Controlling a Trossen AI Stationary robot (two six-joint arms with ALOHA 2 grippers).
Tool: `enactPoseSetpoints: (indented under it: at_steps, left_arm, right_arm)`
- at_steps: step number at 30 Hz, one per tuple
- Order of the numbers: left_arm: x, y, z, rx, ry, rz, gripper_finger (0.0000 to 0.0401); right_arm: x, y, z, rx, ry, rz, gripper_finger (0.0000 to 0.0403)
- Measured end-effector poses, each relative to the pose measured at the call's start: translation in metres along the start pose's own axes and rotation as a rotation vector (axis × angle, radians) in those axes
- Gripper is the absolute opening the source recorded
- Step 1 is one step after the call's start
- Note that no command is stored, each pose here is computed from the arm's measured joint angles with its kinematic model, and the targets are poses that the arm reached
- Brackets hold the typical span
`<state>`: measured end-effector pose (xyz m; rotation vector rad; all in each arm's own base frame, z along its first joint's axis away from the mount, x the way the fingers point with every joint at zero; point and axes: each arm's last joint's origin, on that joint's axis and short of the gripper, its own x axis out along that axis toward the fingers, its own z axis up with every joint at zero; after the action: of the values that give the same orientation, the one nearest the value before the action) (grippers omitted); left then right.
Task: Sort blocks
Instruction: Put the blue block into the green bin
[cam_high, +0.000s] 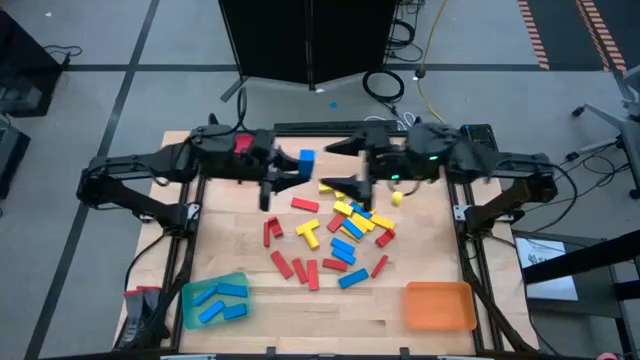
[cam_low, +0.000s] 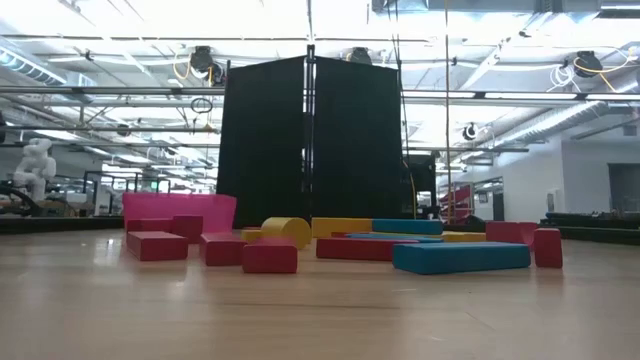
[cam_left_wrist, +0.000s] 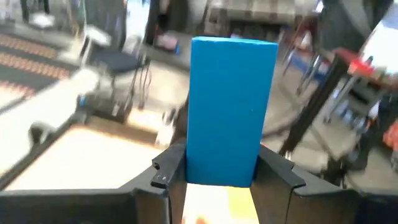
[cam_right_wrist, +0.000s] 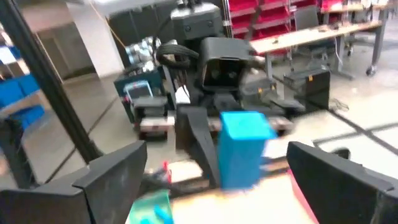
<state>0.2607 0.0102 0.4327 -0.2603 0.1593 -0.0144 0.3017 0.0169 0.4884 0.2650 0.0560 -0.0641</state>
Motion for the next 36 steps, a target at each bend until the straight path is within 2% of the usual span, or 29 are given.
enactPoseSetpoints:
  at_steps: [3, 7, 10, 13, 17, 19, 24, 27, 30, 32, 36]
  left_arm:
    - [-0.024, -0.001, -0.008, -0.011, 0.120, 0.041, 0.0137]
    - [-0.057, -0.008, -0.026, -0.105, 0.331, 0.078, 0.0140]
    - [-0.078, -0.020, -0.044, -0.186, 0.506, 0.115, 0.0146]
    - [-0.091, -0.037, -0.059, -0.225, 0.635, 0.148, 0.0147]
    - [-0.099, -0.059, -0.072, -0.264, 0.691, 0.175, 0.0144]
    - [-0.100, -0.070, -0.077, -0.266, 0.694, 0.179, 0.0144]
    - [-0.104, -0.095, -0.106, -0.270, 0.721, 0.197, 0.0144]
    - [-0.107, -0.106, -0.134, -0.269, 0.759, 0.209, 0.0144]
    - [-0.111, -0.117, -0.158, -0.295, 0.783, 0.169, 0.0144]
    - [-0.114, -0.123, -0.176, -0.304, 0.804, 0.148, 0.0144]
    - [-0.121, -0.124, -0.213, -0.339, 0.861, 0.174, 0.0144]
  right_arm:
    - [-0.031, -0.001, 0.010, 0.022, 0.034, -0.008, 0.0378]
    - [-0.062, -0.002, 0.003, 0.080, 0.184, -0.038, 0.0377]
    - [-0.074, -0.005, -0.014, 0.153, 0.378, -0.110, 0.0377]
    - [-0.084, -0.008, -0.039, 0.217, 0.631, -0.235, 0.0377]
    - [-0.086, -0.008, -0.072, 0.246, 0.925, -0.408, 0.0377]
    - [-0.079, -0.004, -0.087, 0.260, 1.005, -0.414, 0.0377]
    - [-0.051, 0.007, -0.134, 0.257, 1.082, -0.334, 0.0377]
    - [-0.037, 0.009, -0.169, 0.225, 1.131, -0.340, 0.0377]
    - [-0.030, 0.008, -0.198, 0.188, 1.171, -0.341, 0.0377]
    - [-0.028, 0.007, -0.213, 0.172, 1.195, -0.347, 0.0377]
    - [-0.029, 0.002, -0.230, 0.180, 1.212, -0.370, 0.0377]
